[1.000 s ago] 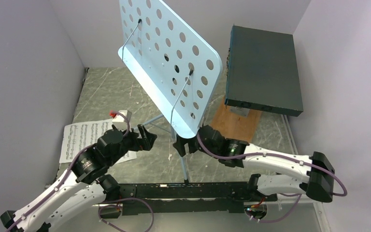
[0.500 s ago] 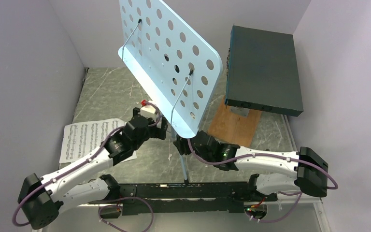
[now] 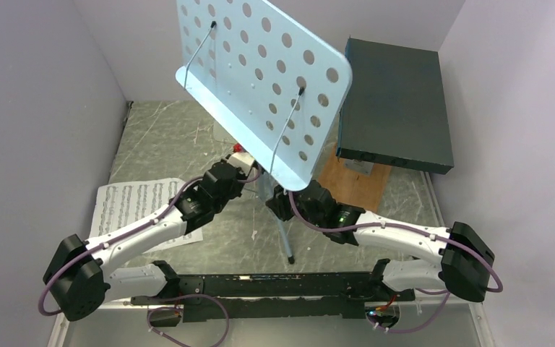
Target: Set up the instrument practice props
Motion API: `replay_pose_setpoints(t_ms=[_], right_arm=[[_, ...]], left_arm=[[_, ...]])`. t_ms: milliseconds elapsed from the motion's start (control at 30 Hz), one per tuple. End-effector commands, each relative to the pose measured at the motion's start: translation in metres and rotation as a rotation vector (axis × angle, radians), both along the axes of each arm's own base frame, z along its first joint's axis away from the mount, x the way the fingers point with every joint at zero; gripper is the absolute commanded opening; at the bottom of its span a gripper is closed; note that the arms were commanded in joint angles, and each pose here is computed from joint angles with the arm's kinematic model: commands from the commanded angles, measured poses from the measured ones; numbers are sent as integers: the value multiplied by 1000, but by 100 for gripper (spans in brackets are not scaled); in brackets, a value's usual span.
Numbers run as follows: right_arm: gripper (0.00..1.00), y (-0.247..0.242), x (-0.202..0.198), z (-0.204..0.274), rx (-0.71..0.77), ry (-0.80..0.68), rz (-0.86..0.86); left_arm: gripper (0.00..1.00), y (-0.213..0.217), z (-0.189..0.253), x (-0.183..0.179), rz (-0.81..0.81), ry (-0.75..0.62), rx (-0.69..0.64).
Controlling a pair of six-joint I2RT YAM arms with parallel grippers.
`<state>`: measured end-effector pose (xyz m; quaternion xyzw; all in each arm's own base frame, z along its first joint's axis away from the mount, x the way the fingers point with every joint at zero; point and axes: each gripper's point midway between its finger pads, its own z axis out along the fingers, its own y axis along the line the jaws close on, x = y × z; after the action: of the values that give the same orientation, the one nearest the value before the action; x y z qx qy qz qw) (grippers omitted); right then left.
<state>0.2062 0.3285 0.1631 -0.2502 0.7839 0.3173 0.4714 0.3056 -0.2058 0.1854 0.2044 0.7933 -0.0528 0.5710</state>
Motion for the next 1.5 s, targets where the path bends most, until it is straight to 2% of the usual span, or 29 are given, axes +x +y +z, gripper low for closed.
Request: replay_pose_setpoints(t_ms=[0, 33, 167, 333, 467, 667, 1000, 1233, 1467], right_arm=[[0, -18, 20, 12, -31, -65, -38], [0, -21, 23, 13, -37, -71, -42], [0, -31, 36, 18, -64, -89, -74], [0, -44, 58, 15, -120, -100, -148], [0, -55, 76, 13, -167, -112, -232], [0, -70, 93, -5, -254, -121, -317], [0, -76, 103, -25, -277, -91, -340], [0, -85, 109, -17, -282, -112, -386], [0, -99, 122, -17, -334, -142, -472]], left_arm=[[20, -12, 73, 9, -58, -152, -38], [15, -14, 83, 8, -66, -155, -46], [12, -20, 95, 0, -111, -131, -75], [10, -26, 82, -6, -141, -109, -126], [2, -38, 81, -5, -145, -81, -210], [0, -52, 80, -5, -179, -38, -231], [0, -56, 116, -18, -235, -29, -284], [0, -62, 100, -22, -233, 21, -344], [0, -62, 50, -21, -168, 99, -403]])
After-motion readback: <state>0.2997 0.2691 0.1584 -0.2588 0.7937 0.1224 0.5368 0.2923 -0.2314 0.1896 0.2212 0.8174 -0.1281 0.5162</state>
